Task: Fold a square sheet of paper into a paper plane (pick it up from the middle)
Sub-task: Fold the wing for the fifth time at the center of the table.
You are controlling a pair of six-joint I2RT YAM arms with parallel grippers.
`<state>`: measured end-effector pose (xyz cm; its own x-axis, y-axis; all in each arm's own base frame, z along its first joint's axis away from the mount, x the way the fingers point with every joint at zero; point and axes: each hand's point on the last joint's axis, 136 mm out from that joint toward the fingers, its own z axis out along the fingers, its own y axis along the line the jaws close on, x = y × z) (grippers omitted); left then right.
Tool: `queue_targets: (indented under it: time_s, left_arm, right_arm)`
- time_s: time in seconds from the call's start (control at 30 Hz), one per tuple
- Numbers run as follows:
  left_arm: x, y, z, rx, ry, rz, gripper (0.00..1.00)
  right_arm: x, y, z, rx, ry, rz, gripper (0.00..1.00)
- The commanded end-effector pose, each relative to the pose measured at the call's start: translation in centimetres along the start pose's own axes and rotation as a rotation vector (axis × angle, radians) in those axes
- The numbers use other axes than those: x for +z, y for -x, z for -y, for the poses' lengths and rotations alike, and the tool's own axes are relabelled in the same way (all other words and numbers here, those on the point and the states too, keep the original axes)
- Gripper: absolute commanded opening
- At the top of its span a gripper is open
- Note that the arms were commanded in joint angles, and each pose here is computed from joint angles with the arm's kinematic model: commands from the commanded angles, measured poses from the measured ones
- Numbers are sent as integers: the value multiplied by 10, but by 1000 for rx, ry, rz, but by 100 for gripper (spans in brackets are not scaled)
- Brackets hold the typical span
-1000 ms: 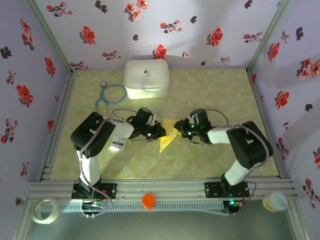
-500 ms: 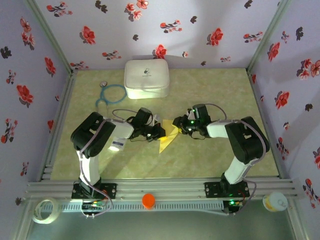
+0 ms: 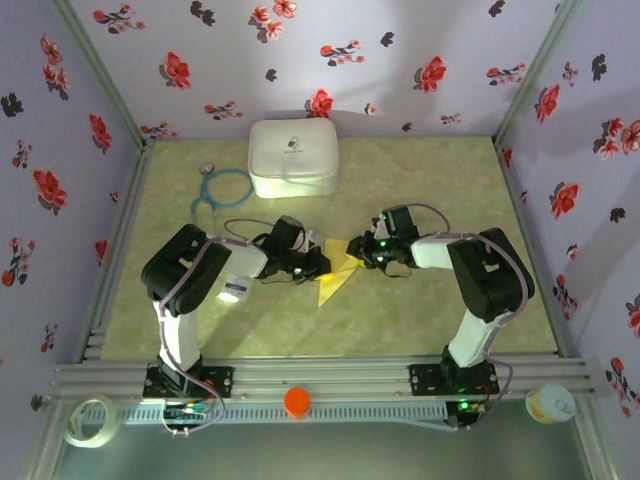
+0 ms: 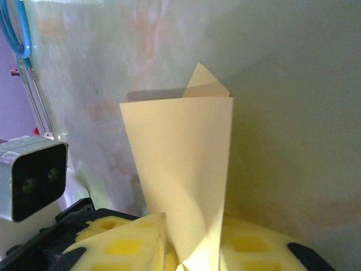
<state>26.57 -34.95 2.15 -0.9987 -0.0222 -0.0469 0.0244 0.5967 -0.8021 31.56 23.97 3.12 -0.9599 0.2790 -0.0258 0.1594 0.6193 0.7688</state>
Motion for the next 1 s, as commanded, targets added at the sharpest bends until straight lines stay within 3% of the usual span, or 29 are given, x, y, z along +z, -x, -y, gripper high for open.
queue_targets:
  time_s: [0.0, 0.13, 0.27, 0.43, 0.63, 0.77, 0.97]
  left_arm:
    - [-4, -2, -2, 14, 2, 3, 0]
    - [-11, 2, 14, 62, -39, 30, 4]
    - [-21, 4, 21, 125, -35, 62, 16]
    - [-33, 0, 22, 250, 72, 93, 27]
    - [-50, -4, 25, 513, 330, 175, 32]
    - [-51, -14, 43, 665, 357, 227, 35]
    - [-27, -36, 45, 756, 384, 146, 41]
  right_arm:
    - [0, 1, 1, -14, -9, -17, 19]
    - [-3, 1, -2, -6, -5, -8, 11]
    - [-10, 3, -5, 59, 3, 35, 7]
    - [-24, 9, -10, 145, 13, 139, 7]
    - [-34, 5, -4, 219, -5, 176, 5]
    - [-37, 4, 2, 278, -17, 201, 3]
    - [-40, 4, 11, 300, -77, 218, 3]
